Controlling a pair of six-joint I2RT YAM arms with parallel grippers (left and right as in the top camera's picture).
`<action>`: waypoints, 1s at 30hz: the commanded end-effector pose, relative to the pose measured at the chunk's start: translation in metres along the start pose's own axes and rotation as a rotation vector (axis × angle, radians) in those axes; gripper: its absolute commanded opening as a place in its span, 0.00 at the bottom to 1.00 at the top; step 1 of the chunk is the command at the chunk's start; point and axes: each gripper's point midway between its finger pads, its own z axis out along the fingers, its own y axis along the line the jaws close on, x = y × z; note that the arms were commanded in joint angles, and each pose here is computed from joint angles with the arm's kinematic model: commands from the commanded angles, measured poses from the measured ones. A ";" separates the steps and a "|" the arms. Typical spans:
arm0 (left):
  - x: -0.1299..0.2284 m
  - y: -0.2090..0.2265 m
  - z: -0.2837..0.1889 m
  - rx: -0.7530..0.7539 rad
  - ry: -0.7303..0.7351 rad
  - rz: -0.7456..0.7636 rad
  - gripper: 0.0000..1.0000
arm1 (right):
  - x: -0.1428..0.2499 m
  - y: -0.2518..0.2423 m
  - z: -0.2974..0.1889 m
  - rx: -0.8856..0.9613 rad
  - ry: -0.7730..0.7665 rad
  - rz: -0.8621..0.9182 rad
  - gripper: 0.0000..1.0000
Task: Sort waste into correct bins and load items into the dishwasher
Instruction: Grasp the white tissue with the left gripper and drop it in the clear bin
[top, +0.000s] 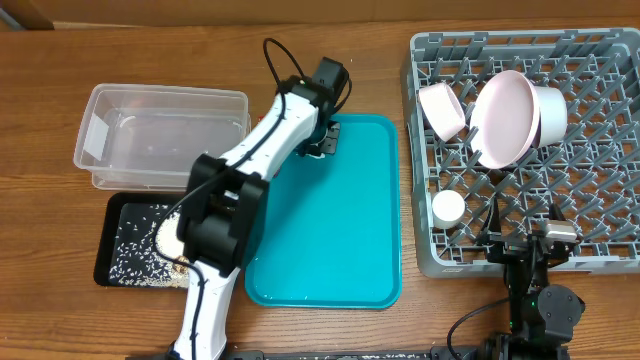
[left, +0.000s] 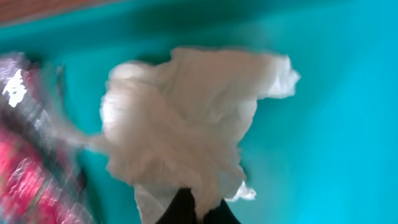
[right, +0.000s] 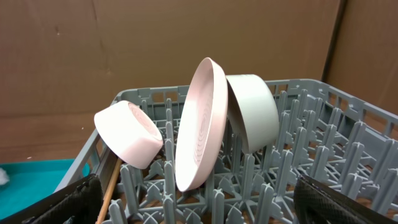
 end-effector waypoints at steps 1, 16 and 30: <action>-0.022 0.015 -0.091 0.053 -0.151 -0.066 0.04 | 0.002 0.000 0.000 0.003 -0.001 -0.001 1.00; 0.033 0.158 -0.120 -0.122 -0.042 -0.428 0.04 | 0.002 0.000 0.000 0.003 -0.001 -0.001 1.00; -0.002 0.099 -0.149 0.259 -0.130 -0.290 0.99 | 0.002 0.000 0.000 0.003 -0.001 -0.001 1.00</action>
